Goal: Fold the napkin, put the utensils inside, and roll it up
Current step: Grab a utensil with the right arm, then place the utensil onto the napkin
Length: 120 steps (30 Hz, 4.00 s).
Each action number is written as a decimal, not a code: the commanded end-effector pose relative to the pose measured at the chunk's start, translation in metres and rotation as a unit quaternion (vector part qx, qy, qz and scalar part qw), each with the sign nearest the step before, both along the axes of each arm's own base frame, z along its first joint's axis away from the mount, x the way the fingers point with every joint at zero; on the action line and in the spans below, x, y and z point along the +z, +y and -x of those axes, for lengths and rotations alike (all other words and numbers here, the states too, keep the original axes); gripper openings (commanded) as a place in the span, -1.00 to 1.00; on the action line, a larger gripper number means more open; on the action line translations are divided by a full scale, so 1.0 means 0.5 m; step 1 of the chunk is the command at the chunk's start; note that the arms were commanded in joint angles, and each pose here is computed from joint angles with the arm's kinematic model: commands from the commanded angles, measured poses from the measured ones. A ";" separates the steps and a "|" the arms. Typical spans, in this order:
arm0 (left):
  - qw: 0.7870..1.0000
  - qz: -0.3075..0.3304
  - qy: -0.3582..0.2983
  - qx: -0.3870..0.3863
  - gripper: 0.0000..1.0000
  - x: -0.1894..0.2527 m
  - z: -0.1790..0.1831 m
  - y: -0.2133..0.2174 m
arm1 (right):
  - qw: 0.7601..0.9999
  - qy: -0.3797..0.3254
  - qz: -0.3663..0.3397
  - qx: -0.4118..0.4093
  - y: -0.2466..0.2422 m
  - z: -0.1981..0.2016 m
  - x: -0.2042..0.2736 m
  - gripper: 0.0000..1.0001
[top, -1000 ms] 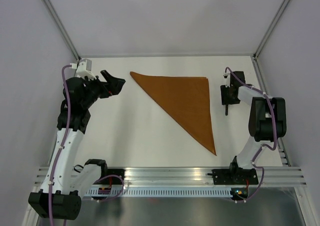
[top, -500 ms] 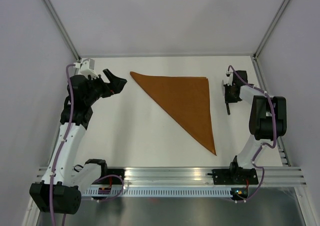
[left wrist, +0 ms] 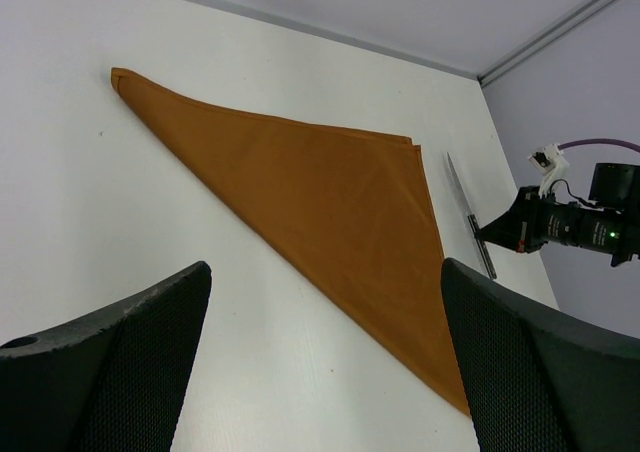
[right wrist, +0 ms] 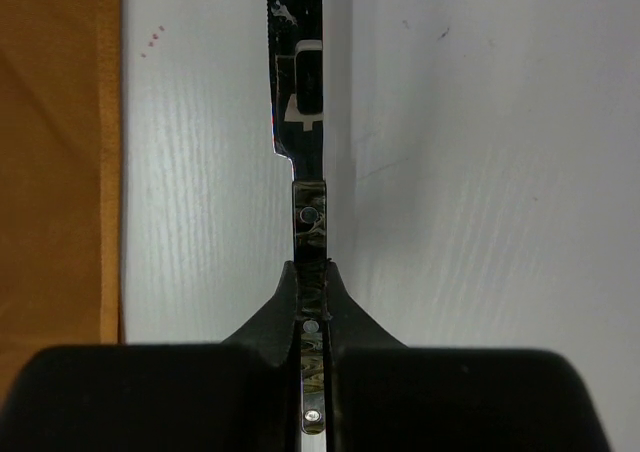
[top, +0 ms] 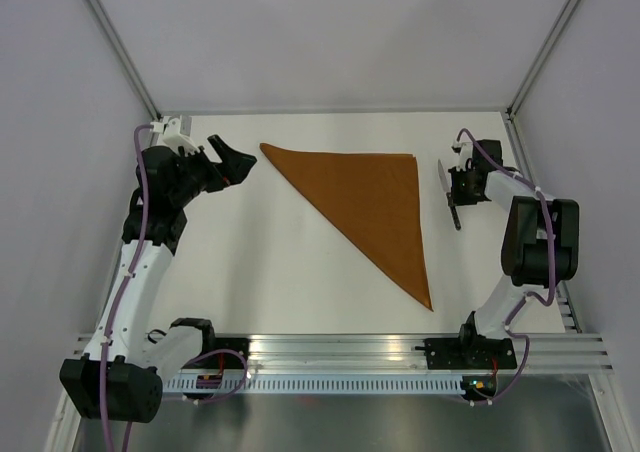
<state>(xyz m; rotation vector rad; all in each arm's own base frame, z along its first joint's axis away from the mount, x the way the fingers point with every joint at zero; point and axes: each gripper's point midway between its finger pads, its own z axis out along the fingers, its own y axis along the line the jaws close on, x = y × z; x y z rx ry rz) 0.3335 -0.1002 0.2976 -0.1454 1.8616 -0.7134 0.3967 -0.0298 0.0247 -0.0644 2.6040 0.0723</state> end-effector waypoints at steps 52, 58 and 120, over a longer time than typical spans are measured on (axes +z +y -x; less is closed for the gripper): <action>1.000 0.003 -0.010 -0.011 0.99 0.034 0.000 -0.005 | 0.983 -0.038 -0.035 0.174 0.307 0.015 0.121 -0.99; 1.000 0.003 -0.005 -0.009 0.99 0.029 0.001 -0.004 | 0.973 -0.023 -0.047 0.224 0.434 0.038 0.105 -0.99; 1.000 -0.008 0.016 -0.004 0.99 0.010 -0.017 0.001 | 0.948 -0.004 -0.004 0.319 0.622 0.069 -0.014 -0.99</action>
